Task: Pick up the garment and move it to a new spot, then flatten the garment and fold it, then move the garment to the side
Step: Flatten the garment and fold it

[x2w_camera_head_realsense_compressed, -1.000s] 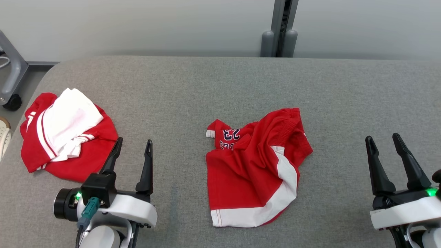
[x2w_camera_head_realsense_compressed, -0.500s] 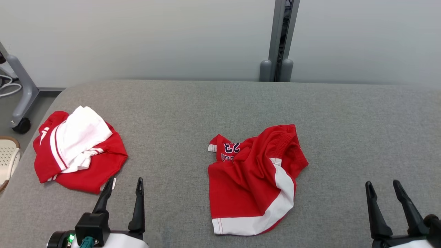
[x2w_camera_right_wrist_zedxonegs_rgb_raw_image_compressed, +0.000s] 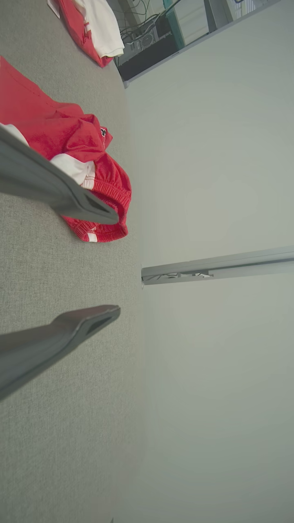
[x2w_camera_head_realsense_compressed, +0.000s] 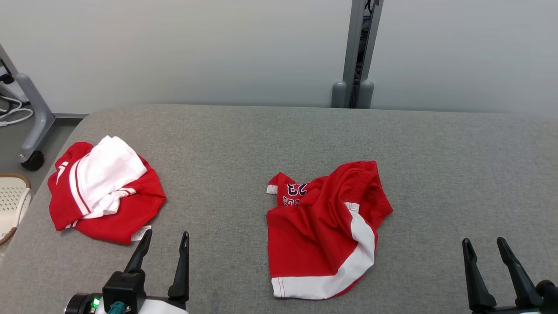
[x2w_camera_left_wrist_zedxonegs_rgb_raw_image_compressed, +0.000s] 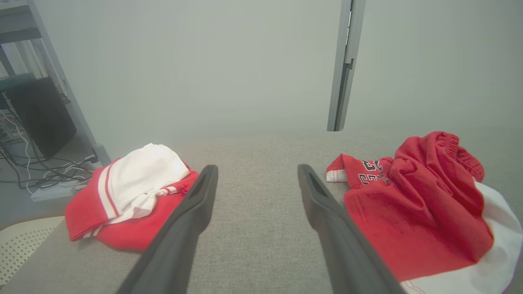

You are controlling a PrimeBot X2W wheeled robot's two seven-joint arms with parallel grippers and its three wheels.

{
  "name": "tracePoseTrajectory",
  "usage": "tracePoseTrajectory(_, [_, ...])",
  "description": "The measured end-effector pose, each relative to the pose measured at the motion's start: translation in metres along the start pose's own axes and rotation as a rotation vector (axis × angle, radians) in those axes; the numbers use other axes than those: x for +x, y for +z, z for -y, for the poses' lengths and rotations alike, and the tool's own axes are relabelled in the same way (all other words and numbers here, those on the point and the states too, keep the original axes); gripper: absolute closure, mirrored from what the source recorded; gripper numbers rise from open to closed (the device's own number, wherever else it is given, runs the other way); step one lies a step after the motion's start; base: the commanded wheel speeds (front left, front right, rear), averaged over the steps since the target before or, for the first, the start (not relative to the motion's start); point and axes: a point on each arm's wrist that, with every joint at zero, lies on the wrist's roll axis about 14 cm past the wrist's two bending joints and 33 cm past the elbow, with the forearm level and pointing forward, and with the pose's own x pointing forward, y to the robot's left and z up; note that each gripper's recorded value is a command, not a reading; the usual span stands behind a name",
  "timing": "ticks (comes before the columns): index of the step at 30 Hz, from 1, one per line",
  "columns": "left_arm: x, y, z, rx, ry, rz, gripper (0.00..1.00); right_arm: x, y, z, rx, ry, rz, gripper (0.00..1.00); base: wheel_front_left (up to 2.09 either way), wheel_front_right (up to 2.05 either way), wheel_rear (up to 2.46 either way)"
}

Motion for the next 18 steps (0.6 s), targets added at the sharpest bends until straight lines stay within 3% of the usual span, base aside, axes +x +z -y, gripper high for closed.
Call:
tracePoseTrajectory(9, [0.005,0.004,0.002,-0.005,-0.005,0.008,0.00,0.012,-0.013,-0.007,0.005,0.054,-0.062,0.00,0.00,0.00,0.00])
tracePoseTrajectory(18, [0.009,-0.001,-0.003,-0.037,0.038,0.004,0.00,0.051,-0.046,-0.028,-0.017,0.230,-0.242,0.00,0.00,0.00,0.00])
